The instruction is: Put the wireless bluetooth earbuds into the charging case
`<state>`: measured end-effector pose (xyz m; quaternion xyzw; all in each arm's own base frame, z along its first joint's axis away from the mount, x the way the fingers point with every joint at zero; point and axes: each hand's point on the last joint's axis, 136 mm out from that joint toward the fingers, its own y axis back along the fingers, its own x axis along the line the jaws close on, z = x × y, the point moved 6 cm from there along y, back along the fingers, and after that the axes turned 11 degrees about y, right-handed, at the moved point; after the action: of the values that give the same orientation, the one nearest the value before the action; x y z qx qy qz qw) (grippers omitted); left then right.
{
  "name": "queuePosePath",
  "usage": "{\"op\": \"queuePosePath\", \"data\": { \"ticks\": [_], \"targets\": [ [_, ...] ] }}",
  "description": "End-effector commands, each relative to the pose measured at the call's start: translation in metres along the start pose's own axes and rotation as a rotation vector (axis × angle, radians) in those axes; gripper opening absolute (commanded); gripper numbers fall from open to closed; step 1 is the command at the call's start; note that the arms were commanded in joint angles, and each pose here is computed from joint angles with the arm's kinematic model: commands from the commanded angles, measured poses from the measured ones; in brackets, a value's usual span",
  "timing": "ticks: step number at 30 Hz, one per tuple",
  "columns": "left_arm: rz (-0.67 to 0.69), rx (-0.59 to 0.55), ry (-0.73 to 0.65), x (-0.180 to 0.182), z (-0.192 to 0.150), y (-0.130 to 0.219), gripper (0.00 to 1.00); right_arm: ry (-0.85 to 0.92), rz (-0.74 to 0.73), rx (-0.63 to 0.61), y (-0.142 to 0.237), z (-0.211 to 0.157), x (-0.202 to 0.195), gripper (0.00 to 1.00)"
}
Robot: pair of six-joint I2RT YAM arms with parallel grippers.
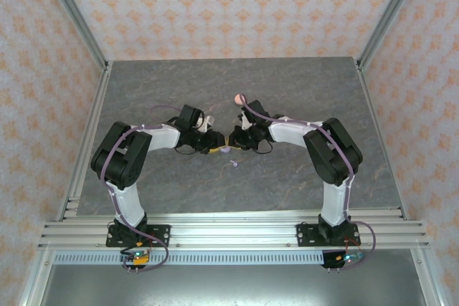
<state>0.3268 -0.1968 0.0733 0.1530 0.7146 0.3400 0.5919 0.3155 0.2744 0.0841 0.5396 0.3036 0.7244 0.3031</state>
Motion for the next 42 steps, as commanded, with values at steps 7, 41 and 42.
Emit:
{"op": "queuePosePath", "data": {
  "ticks": [7, 41, 42],
  "targets": [
    [-0.024, 0.008, -0.010, -0.005, -0.004, -0.002, 0.23, -0.018, -0.026, 0.000, -0.002, 0.001, -0.008, 0.16],
    [-0.184, -0.109, -0.137, -0.059, -0.001, 0.039, 0.27, 0.013, 0.362, -0.197, 0.062, 0.024, -0.003, 0.36],
    [-0.193, -0.111, -0.144, -0.062, -0.001, 0.041, 0.27, 0.017, 0.374, -0.204, 0.064, 0.025, -0.003, 0.37]
  ]
}}
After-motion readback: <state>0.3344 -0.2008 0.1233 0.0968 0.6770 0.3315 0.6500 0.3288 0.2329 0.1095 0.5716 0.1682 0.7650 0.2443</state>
